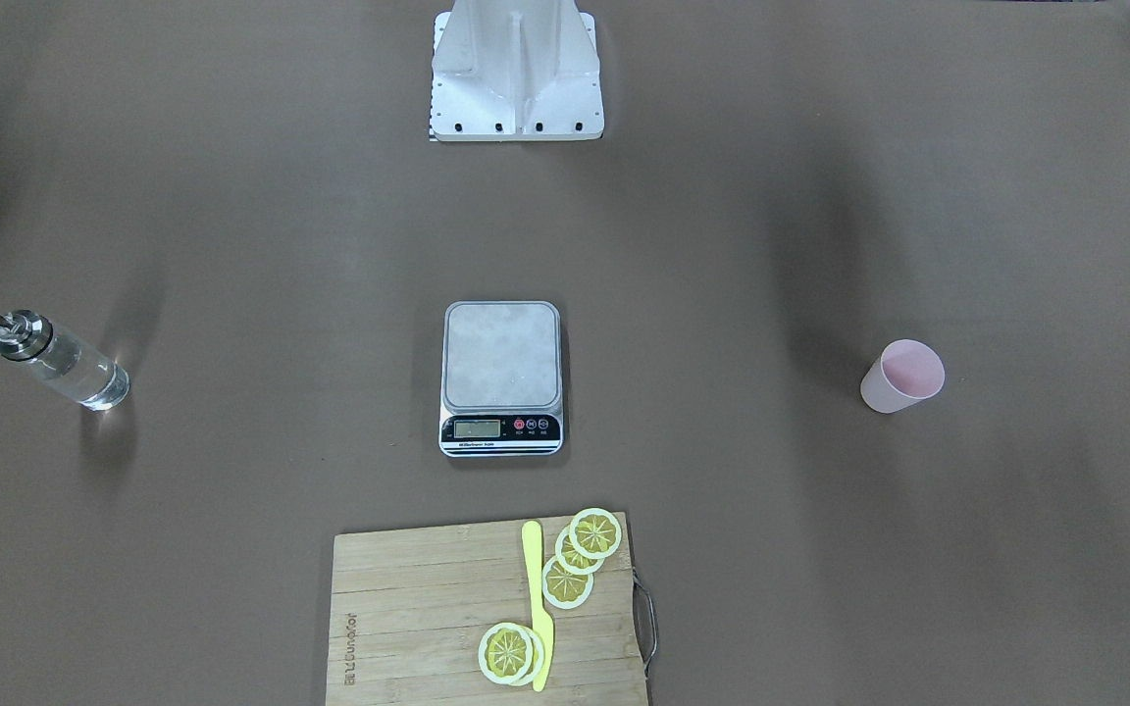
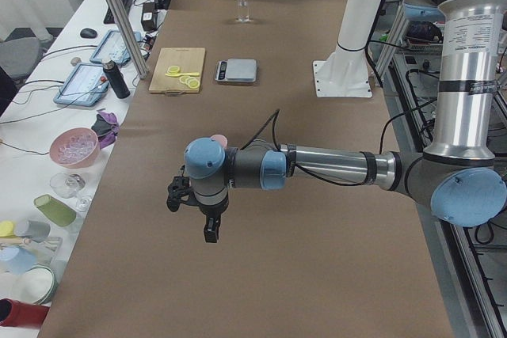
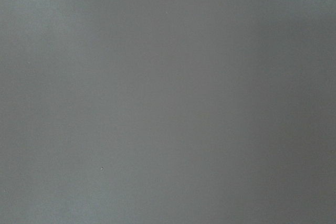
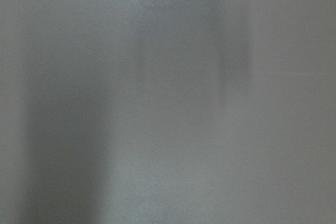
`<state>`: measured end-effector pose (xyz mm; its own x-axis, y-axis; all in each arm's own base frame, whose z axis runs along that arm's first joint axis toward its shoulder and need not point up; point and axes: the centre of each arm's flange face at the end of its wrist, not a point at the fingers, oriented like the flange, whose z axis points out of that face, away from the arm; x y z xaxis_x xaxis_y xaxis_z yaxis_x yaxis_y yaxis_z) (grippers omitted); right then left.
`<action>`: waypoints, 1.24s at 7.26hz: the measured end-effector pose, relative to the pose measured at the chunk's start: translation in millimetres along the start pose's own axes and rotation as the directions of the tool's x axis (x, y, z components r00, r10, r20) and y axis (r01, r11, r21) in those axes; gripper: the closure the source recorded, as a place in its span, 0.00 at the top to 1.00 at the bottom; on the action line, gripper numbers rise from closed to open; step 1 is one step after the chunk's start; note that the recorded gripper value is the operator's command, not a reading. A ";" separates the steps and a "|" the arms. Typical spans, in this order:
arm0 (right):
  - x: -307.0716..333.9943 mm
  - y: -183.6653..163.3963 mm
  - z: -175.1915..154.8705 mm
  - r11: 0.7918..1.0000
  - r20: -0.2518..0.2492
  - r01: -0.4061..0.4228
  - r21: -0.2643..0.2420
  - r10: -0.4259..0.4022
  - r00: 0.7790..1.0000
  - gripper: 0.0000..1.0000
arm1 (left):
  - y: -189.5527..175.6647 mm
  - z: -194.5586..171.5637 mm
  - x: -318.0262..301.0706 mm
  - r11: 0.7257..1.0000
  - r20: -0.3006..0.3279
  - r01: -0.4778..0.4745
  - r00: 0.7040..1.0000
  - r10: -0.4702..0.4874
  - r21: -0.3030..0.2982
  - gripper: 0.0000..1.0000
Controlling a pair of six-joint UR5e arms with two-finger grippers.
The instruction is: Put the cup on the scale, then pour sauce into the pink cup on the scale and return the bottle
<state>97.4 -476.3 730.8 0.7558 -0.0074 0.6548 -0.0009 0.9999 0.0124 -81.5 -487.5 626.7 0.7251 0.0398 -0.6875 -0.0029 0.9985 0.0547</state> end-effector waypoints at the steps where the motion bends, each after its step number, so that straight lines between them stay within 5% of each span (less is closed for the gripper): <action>1: -0.1 0.3 -0.1 1.000 0.000 0.000 0.000 0.000 1.000 1.00 | -1.3 -1.6 1.5 1.000 0.000 0.008 1.000 -0.008 0.003 0.99; 9: -5.8 -4.2 -6.5 0.998 0.000 0.039 0.049 -0.039 0.999 1.00 | -52.3 -8.3 116.2 0.995 -0.055 0.101 0.993 -0.100 0.015 0.98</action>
<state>97.3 -480.4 722.0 0.7553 -0.0464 0.6538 -0.0038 0.9972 0.0751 -2.9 -534.8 538.0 0.6826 -0.0583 -0.7284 0.0809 0.9967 -0.0041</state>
